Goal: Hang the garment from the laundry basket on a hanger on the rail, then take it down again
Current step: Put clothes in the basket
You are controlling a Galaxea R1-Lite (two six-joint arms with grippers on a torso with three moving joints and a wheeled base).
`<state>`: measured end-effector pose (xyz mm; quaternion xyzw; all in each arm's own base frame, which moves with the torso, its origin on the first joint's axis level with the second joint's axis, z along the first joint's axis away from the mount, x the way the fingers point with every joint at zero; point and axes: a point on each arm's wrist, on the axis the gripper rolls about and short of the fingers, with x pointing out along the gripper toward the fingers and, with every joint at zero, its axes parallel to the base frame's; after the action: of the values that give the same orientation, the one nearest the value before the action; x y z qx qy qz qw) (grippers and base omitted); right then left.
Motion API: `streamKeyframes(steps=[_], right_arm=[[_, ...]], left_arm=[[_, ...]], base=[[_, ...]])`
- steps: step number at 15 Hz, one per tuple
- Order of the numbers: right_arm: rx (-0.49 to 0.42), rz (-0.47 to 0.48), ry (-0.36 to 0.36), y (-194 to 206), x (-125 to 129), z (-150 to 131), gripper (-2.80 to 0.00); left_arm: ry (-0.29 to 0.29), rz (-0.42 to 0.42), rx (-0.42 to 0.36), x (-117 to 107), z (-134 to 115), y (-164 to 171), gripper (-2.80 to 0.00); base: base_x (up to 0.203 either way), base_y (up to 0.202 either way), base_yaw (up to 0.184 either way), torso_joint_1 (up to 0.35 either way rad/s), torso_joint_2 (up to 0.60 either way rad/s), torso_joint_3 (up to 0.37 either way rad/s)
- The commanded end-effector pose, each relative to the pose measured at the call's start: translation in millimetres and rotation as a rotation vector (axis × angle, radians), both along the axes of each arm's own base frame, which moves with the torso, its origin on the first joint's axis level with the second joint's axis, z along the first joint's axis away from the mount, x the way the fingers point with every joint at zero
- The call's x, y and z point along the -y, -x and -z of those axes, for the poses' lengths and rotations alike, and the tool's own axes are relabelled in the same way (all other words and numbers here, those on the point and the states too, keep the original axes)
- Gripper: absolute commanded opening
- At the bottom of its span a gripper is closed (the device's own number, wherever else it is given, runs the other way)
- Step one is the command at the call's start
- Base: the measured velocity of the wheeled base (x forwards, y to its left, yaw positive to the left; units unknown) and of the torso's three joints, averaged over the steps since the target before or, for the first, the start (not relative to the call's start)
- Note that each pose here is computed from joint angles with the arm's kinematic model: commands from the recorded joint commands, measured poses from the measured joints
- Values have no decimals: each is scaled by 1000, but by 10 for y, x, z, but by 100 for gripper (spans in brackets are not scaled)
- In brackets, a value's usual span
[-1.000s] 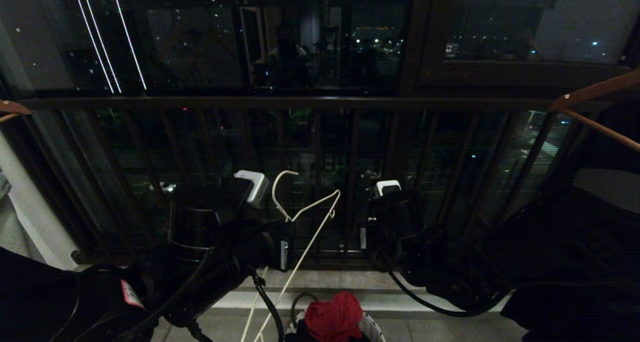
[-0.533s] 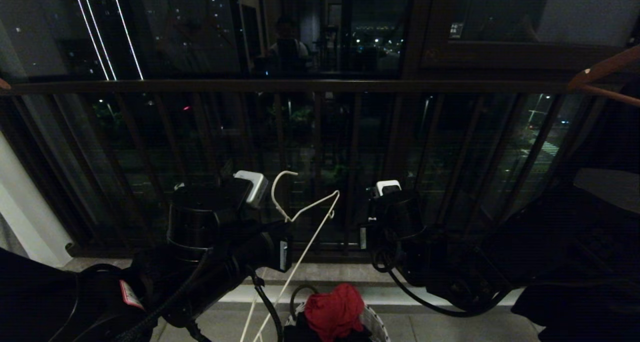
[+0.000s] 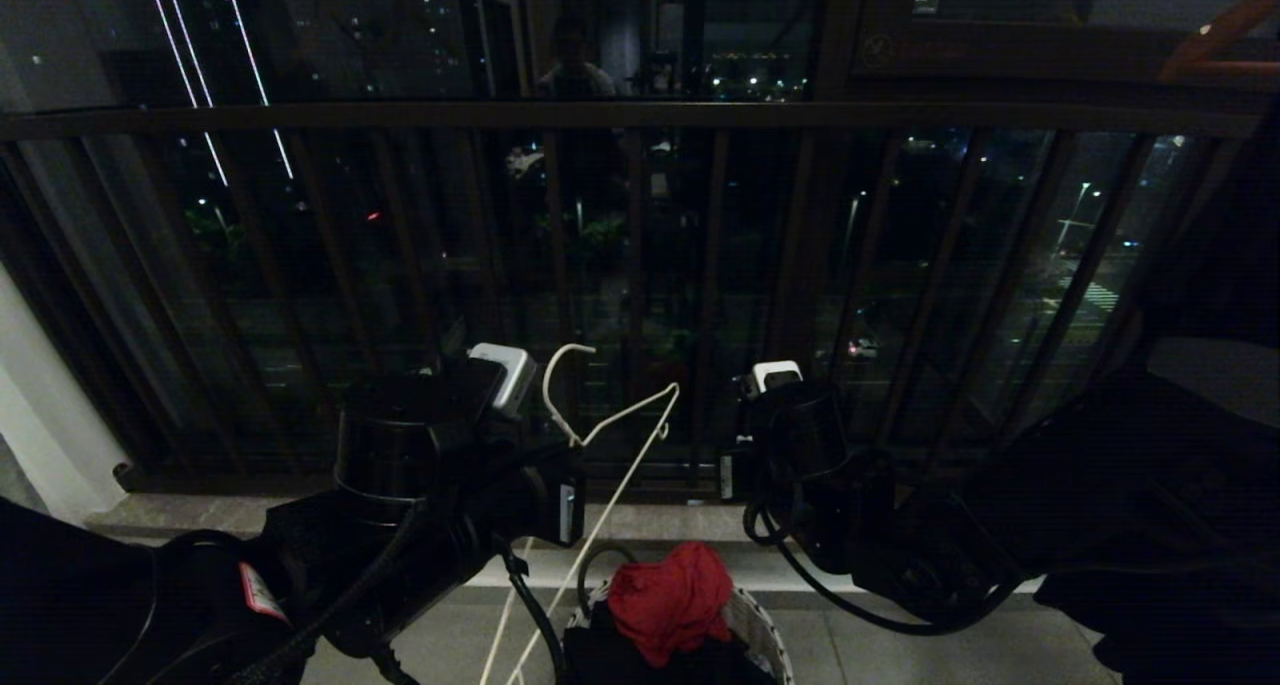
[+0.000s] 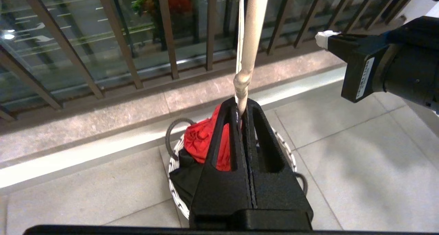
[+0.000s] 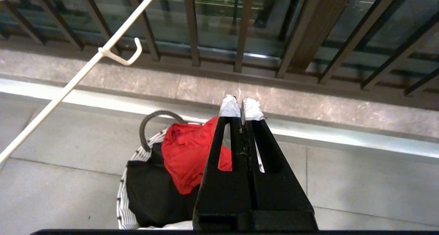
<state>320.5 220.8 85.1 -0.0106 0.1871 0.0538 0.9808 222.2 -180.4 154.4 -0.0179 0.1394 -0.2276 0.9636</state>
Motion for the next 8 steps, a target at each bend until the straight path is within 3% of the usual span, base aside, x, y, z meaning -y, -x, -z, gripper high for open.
streamKeyframes(steps=[1,8], right_arm=[[4,2,-3,0,-2,-6,-280],[2,-1,-1,7,-11,4,-280]], left_arm=[[-4,0,-1,-10,15,15,-280],[-17,2,2,-20,21,20,-280]], base=[[0,0,0,-203,506,307],[0,0,0,-175,484,311]])
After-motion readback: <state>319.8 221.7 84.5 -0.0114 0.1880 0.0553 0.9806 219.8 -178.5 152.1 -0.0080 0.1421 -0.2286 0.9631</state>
